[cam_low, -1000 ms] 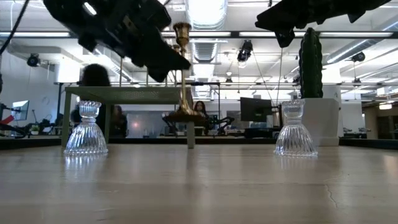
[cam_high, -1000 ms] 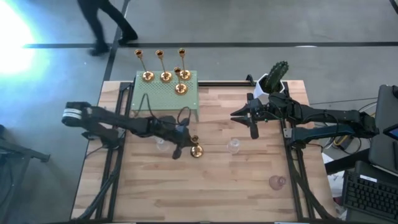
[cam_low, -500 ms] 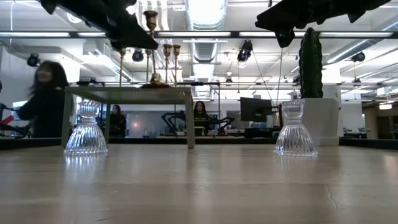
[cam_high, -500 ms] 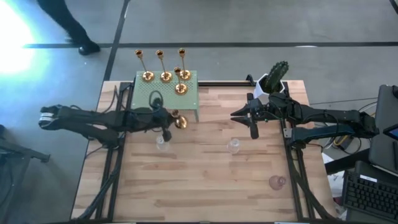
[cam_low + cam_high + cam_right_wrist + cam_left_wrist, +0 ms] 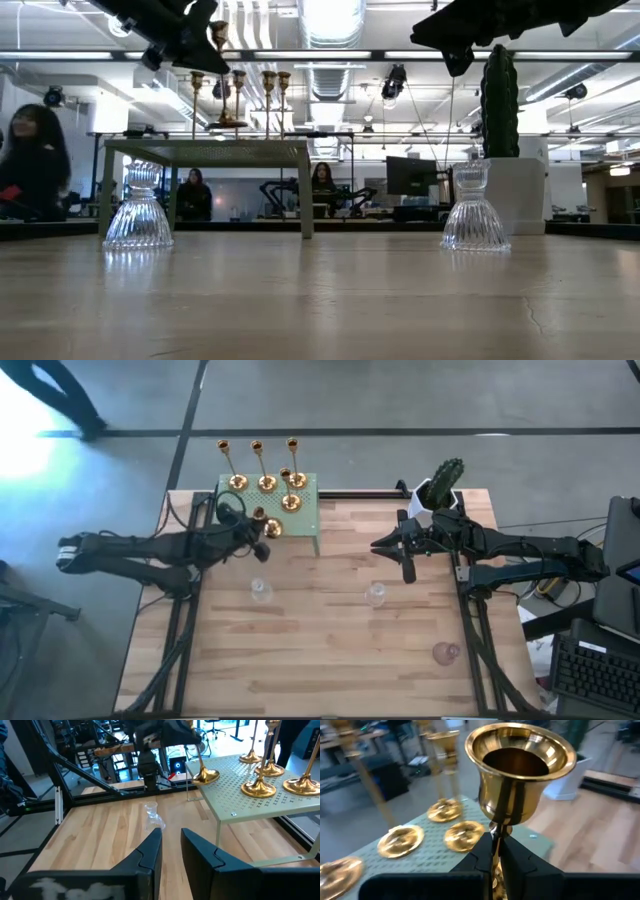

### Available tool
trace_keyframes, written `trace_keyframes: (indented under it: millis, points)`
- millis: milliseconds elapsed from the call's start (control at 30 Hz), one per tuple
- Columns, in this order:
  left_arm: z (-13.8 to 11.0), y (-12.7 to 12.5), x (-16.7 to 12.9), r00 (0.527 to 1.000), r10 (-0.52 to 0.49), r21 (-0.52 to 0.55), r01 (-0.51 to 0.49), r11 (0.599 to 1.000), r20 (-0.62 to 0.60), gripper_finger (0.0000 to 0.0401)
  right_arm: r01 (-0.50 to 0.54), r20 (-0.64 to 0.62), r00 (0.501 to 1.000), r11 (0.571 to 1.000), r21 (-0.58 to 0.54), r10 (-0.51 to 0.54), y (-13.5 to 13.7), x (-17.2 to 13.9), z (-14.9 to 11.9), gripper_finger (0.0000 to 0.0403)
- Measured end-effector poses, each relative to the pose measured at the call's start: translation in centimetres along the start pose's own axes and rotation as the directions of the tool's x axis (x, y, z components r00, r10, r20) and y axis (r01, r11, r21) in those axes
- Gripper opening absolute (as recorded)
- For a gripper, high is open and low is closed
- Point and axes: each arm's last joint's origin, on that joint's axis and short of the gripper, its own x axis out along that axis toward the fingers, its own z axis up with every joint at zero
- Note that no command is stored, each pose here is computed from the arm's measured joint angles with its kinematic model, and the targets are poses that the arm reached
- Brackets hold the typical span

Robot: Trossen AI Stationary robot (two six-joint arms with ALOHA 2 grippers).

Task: Pick & Place candle stick holders
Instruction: Put the candle holder on the shelf

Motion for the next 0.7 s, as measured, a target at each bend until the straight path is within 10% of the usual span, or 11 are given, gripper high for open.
trace_keyframes:
  millis: [700]
  points:
    - [2.0,6.7,2.6,0.936,0.279,-0.083,-0.302,0.95,-0.215,0.0019,0.0,0.0,1.0,1.0,0.0,0.0,0.0,0.0,0.0,0.0087]
